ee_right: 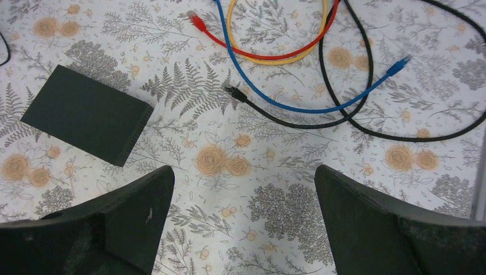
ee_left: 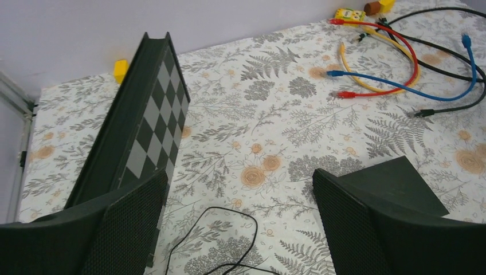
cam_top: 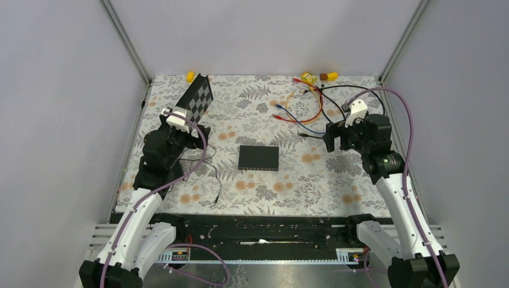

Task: Pull the plug from the switch port
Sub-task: Reset both arms

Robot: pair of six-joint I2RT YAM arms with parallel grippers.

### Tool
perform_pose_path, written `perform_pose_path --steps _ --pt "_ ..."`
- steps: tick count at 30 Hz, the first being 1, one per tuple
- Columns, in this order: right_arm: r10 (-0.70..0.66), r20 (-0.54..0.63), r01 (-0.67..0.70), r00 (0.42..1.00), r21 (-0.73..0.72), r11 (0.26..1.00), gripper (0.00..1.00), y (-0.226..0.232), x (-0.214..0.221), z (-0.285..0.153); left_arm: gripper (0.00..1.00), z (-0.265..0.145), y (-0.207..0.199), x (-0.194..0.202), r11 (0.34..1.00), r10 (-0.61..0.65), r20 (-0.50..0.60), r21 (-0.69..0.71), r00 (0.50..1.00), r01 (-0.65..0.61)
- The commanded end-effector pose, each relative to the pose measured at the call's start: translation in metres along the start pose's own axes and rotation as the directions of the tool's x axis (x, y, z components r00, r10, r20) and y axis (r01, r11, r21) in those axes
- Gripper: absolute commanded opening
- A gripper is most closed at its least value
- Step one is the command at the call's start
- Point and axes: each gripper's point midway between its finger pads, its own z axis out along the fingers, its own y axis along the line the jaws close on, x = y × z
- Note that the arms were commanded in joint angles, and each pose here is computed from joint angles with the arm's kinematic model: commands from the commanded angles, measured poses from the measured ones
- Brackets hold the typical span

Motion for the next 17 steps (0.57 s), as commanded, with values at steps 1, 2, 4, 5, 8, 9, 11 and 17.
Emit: perform_pose_path --steps 1,2,4,5,8,9,11,17 --pt "-0.057 0.124 0.05 0.991 0.057 0.997 1.0 -0.008 -0.024 -0.011 0.99 -0.01 0.01 -0.015 0.999 -0.004 0.073 -0.038 0.997 0.007" --pt "-0.059 0.124 0.053 0.991 0.055 0.997 1.0 -0.008 -0.023 -0.012 0.99 -0.011 0.012 -0.018 0.999 -0.004 0.081 -0.048 0.997 0.008" --pt "-0.06 0.122 0.055 0.991 0.049 0.997 1.0 -0.007 -0.021 -0.011 0.99 -0.013 0.015 -0.02 0.998 -0.009 0.084 -0.063 0.996 0.014" --pt "-0.06 0.115 0.055 0.992 0.046 0.997 1.0 -0.007 -0.02 -0.01 0.99 -0.013 0.016 -0.02 0.998 -0.01 0.084 -0.066 0.996 0.015" --pt "-0.059 0.098 0.055 0.993 0.043 0.998 1.0 -0.007 -0.016 -0.005 0.99 -0.014 0.019 -0.014 0.997 -0.016 0.075 -0.072 0.997 0.022" --pt "-0.057 0.093 0.053 0.994 0.043 0.998 1.0 -0.008 -0.015 -0.003 0.99 -0.014 0.021 -0.012 0.997 -0.022 0.072 -0.074 0.997 0.027" --pt "-0.055 0.082 0.052 0.995 0.042 0.998 1.0 -0.008 -0.012 -0.001 0.99 -0.014 0.024 -0.011 0.996 -0.034 0.067 -0.077 0.997 0.039" --pt "-0.056 0.062 0.053 0.997 0.05 0.997 1.0 -0.011 -0.009 0.002 0.99 -0.014 0.028 -0.009 0.996 -0.052 0.051 -0.069 0.997 0.056"
